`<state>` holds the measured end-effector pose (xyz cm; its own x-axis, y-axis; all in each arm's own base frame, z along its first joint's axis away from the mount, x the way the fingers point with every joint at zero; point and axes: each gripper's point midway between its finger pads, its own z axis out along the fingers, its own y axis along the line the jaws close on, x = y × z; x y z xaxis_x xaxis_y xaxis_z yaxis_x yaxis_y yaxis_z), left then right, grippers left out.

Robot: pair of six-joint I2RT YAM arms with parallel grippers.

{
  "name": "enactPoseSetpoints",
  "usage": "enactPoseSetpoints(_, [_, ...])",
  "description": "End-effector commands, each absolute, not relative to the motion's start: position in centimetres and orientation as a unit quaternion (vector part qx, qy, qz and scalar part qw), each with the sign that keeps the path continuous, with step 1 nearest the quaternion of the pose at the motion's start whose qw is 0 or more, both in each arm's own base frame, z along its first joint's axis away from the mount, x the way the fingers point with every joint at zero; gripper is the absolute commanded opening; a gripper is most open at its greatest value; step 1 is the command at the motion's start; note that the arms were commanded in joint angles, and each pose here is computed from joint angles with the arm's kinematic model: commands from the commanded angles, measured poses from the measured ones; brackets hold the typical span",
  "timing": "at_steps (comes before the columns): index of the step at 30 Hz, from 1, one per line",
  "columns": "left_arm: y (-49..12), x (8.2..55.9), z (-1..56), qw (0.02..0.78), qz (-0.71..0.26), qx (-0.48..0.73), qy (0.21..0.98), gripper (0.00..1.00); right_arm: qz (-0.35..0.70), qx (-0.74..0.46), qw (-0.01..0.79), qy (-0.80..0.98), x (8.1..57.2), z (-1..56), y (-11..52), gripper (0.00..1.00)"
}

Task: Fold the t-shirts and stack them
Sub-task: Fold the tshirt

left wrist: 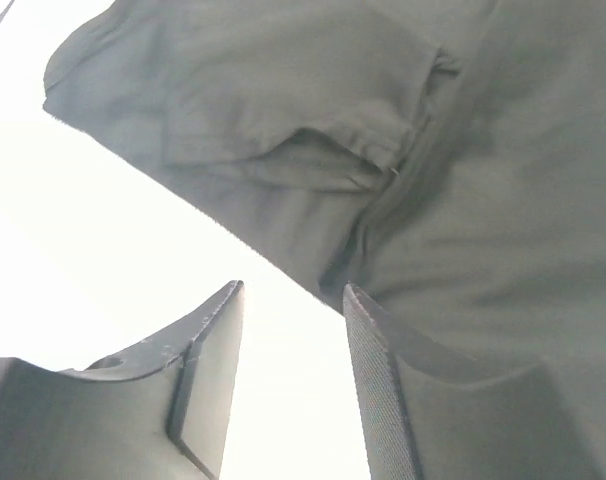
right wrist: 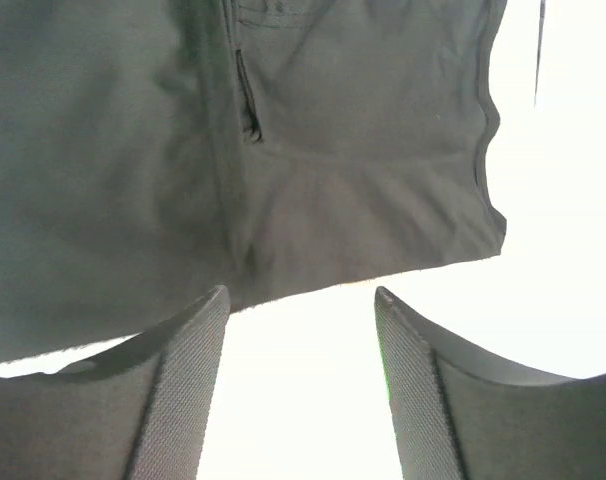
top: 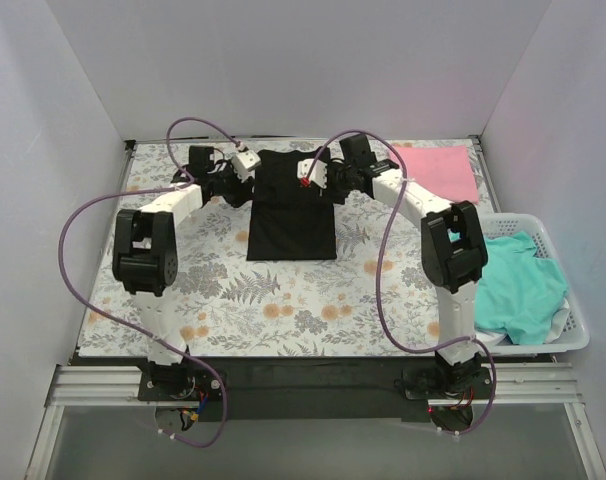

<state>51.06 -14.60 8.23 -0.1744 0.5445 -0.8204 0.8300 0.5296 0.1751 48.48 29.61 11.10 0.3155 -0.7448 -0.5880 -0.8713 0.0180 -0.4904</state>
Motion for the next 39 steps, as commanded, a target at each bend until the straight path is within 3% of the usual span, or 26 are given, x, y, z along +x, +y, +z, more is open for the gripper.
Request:
enactPoseSetpoints(1, [-14.7,47.2,15.0,0.474,-0.198,0.419,0.749,0.44,0.105,-0.672,0.437,0.589,45.3,16.5,28.9,0.62])
enactPoseSetpoints(6, [-16.5,40.3,14.8,0.403,-0.315,0.362,0.779,0.47,0.187,-0.638,0.381,0.642,39.0,15.1,29.2,0.44])
enactPoseSetpoints(11, [-19.8,34.3,14.9,0.27,-0.497,0.219,0.795,0.55,0.348,-0.522,0.293,0.721,33.7,14.4,31.3,0.41])
enactPoseSetpoints(14, [-21.6,33.0,15.2,0.226,-0.543,0.157,0.794,0.58,0.437,-0.451,0.232,0.743,31.5,14.6,32.8,0.48])
enactPoseSetpoints(15, [-22.0,32.4,14.6,0.21,-0.551,0.14,0.795,0.59,0.472,-0.418,0.196,0.751,30.5,14.3,33.4,0.56])
enactPoseSetpoints(22, [-24.5,32.4,12.5,0.147,-0.588,0.066,0.793,0.61,0.55,-0.318,0.128,0.761,30.0,12.8,35.3,0.82])
enactPoseSetpoints(28, [-24.5,32.9,8.3,0.096,-0.578,0.005,0.81,0.62,0.556,-0.266,0.078,0.784,30.0,8.1,34.4,0.86])
enactPoseSetpoints(39, [-21.5,32.9,2.7,0.043,-0.57,-0.093,0.815,0.62,0.535,-0.172,0.022,0.827,29.7,0.5,28.7,0.83])
